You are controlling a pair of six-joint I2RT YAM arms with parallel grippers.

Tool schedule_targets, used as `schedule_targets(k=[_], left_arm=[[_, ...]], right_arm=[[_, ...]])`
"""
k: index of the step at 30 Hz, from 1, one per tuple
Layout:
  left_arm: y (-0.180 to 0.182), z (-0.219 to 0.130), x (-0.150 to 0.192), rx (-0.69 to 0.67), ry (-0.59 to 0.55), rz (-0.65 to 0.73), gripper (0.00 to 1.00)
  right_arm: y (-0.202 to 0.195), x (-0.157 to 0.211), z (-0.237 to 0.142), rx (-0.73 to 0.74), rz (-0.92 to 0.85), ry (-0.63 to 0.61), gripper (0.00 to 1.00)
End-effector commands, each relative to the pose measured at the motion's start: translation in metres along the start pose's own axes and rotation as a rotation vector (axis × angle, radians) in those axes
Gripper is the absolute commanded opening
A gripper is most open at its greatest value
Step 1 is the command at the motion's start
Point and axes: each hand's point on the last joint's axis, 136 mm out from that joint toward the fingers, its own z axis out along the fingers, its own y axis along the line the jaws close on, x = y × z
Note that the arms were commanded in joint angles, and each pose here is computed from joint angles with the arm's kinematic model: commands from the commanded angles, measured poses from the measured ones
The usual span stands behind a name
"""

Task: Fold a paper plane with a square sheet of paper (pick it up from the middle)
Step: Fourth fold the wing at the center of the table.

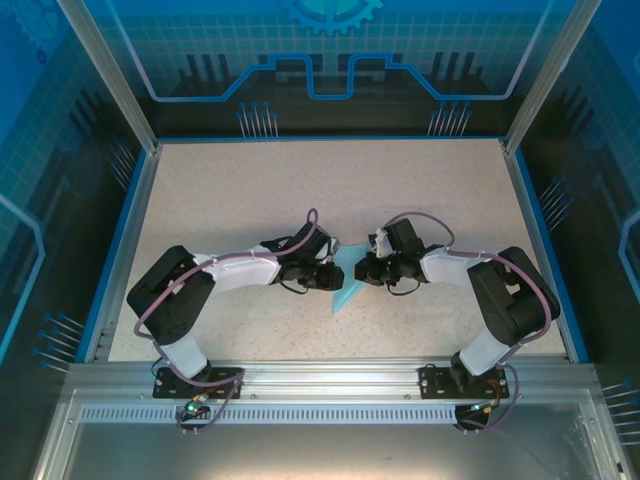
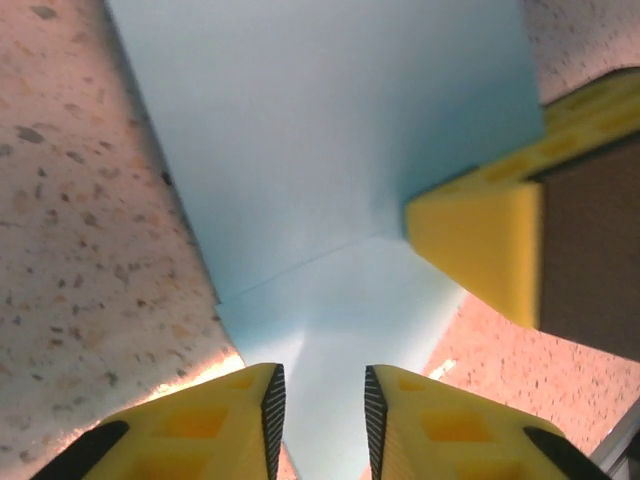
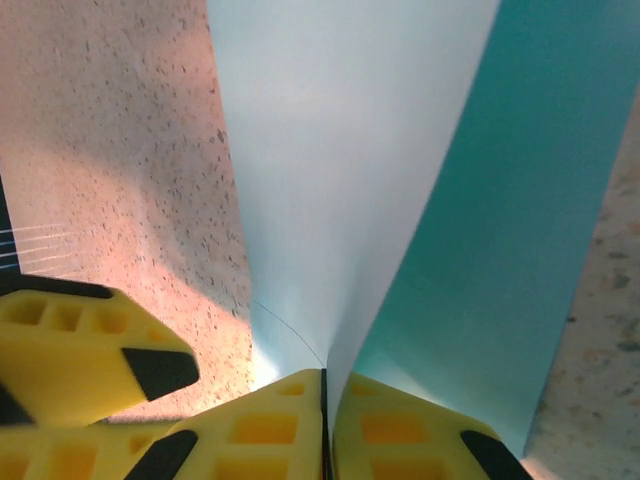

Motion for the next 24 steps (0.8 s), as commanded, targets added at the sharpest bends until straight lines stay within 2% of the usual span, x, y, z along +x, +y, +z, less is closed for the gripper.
schedule_targets(k=[1, 6, 12, 21, 24], left_arm=[[-0.008, -0.008, 0.008, -0.055, -0.036, 0.063, 0.38], [-0.019, -0.004, 0.024, -0.114, -0.055, 0.136, 0.47], [-0.016, -0.005, 0.028, -0.197, -0.100, 0.183, 0.50], [-0.008, 0.002, 0.038, -0.281, -0.106, 0.237, 0.49], [-0.008, 0.004, 0.038, -0.293, -0.111, 0.243, 0.45]], right_arm=[[0.005, 0.005, 0.003, 0.030, 0.027, 0.016, 0.08], [0.010, 0.005, 0.003, 0.025, 0.067, -0.007, 0.08], [0.011, 0.008, 0.000, 0.019, 0.122, -0.028, 0.08], [0.018, 0.009, -0.001, 0.019, 0.132, -0.028, 0.09], [0.018, 0.009, -0.001, 0.024, 0.134, -0.030, 0.09]])
